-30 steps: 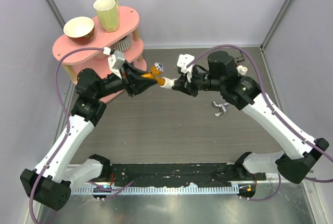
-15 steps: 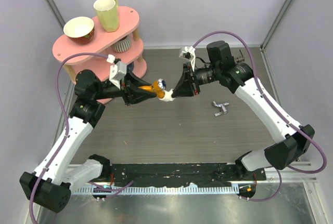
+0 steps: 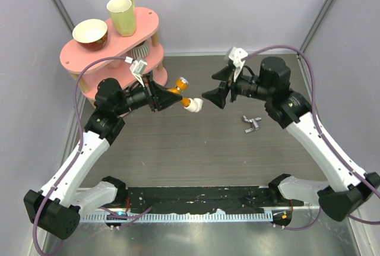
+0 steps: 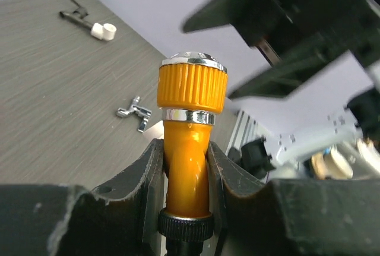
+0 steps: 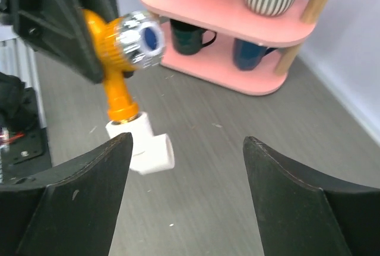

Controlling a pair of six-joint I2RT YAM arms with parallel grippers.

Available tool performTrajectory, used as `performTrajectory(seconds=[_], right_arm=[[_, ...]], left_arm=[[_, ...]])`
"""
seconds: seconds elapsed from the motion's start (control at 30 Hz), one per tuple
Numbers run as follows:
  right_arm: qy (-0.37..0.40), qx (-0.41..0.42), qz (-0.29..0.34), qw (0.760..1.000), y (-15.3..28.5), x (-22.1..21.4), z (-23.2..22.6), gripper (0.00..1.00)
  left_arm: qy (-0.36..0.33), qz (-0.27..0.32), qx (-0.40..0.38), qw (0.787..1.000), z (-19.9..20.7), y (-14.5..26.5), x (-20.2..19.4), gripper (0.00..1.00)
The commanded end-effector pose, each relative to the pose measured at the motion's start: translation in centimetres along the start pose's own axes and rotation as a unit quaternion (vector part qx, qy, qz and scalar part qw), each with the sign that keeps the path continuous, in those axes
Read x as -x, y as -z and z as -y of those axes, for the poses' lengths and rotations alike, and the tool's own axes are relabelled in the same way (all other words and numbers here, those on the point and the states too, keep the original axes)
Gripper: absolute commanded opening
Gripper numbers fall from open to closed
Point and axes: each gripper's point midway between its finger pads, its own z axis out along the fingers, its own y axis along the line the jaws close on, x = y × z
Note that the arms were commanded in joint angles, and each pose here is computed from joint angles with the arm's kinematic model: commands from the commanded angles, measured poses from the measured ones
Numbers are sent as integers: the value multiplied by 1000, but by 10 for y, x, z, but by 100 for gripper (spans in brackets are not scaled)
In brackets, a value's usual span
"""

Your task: Install the water faucets

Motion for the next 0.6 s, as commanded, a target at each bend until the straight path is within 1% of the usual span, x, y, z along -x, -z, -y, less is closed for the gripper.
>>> performTrajectory(seconds=[0.0, 0.03, 0.07, 0.1, 0.23, 0.27, 0.3, 0.33, 0.4, 0.57], right_arm=[[127, -43, 96, 986, 6, 37, -10, 83], [142, -49, 95, 984, 5, 31, -13, 84], [152, -73, 88, 982, 4, 28, -8, 84], [179, -65, 84, 978, -1, 26, -18, 86], [203, -52, 44, 977, -20, 1, -28, 87], [208, -54, 36, 976, -25, -5, -27, 87], [214, -74, 27, 974, -27, -10, -21, 88], [231, -76, 25, 970, -32, -14, -23, 88], [239, -90, 14, 967, -37, -22, -17, 88], [251, -124, -5, 960, -44, -35, -3, 88]], left_arm=[[86, 100, 70, 989, -17, -3, 40, 0], [95, 109, 69, 987, -17, -3, 43, 0], [116, 116, 68, 984, -16, -4, 46, 0], [131, 119, 68, 982, -18, -5, 45, 0], [167, 144, 54, 974, -16, -7, 53, 0], [174, 145, 49, 973, -15, -8, 54, 0], [188, 145, 43, 970, -14, -9, 53, 0], [191, 144, 30, 970, -11, -11, 55, 0], [209, 144, 18, 967, -9, -12, 55, 0], [210, 146, 2, 967, -3, -12, 58, 0]])
